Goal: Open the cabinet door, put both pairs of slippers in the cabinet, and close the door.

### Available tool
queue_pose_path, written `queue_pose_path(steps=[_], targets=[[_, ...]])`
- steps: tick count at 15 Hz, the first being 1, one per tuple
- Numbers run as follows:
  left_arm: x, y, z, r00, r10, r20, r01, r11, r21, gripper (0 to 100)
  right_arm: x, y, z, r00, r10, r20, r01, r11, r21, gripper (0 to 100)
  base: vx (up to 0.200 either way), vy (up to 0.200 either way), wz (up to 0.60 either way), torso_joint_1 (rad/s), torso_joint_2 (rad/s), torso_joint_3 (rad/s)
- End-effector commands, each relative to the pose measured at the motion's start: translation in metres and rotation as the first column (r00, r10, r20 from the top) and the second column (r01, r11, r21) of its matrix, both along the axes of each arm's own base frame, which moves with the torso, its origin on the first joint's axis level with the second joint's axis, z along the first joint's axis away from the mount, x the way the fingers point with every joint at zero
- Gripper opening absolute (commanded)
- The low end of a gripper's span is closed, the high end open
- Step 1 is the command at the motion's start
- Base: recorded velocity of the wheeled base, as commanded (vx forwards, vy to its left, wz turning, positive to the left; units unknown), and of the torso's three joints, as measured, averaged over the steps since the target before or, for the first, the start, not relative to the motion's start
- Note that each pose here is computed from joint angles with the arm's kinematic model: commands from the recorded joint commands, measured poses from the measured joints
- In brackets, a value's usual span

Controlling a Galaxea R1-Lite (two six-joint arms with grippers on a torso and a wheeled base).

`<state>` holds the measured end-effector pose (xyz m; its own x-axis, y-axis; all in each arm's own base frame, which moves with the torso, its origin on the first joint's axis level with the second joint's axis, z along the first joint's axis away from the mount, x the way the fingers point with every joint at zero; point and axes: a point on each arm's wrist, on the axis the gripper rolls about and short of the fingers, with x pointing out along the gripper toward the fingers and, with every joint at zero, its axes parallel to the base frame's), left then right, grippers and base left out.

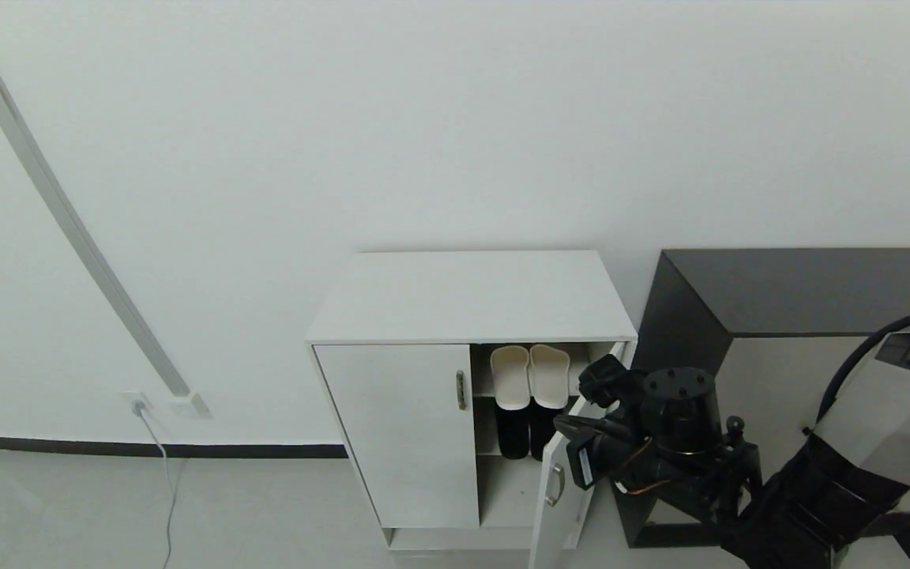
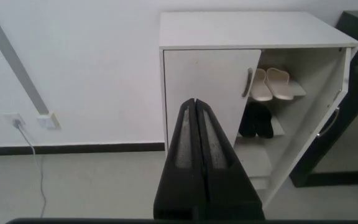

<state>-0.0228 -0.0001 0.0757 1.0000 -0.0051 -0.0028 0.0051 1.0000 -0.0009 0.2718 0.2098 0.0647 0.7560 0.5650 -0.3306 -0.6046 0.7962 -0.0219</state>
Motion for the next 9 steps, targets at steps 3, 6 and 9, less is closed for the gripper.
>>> queue_pose_path(steps=[3, 6, 9], targets=[[0.000, 0.000, 0.000, 1.000, 0.002, 0.000, -0.002, 1.000, -0.002, 0, -0.006, -0.024, -0.011, 0.999, -0.008, -0.053, 0.000, 0.988, -0.155, 0, 0.000, 0.000, 0.00, 0.000, 0.00, 0.000], [0.000, 0.000, 0.000, 1.000, 0.002, 0.000, -0.002, 1.000, -0.002, 0, -0.003, -0.024, -0.034, 0.996, 0.000, -0.093, -0.021, 0.975, -0.220, 0, 0.000, 0.000, 0.00, 0.000, 0.00, 0.000], [0.000, 0.000, 0.000, 1.000, 0.019, 0.000, -0.019, 1.000, -0.004, 0, 0.004, -0.016, -0.054, 0.993, 0.002, -0.115, -0.028, 0.973, -0.228, 0, 0.000, 0.000, 0.00, 0.000, 0.00, 0.000]])
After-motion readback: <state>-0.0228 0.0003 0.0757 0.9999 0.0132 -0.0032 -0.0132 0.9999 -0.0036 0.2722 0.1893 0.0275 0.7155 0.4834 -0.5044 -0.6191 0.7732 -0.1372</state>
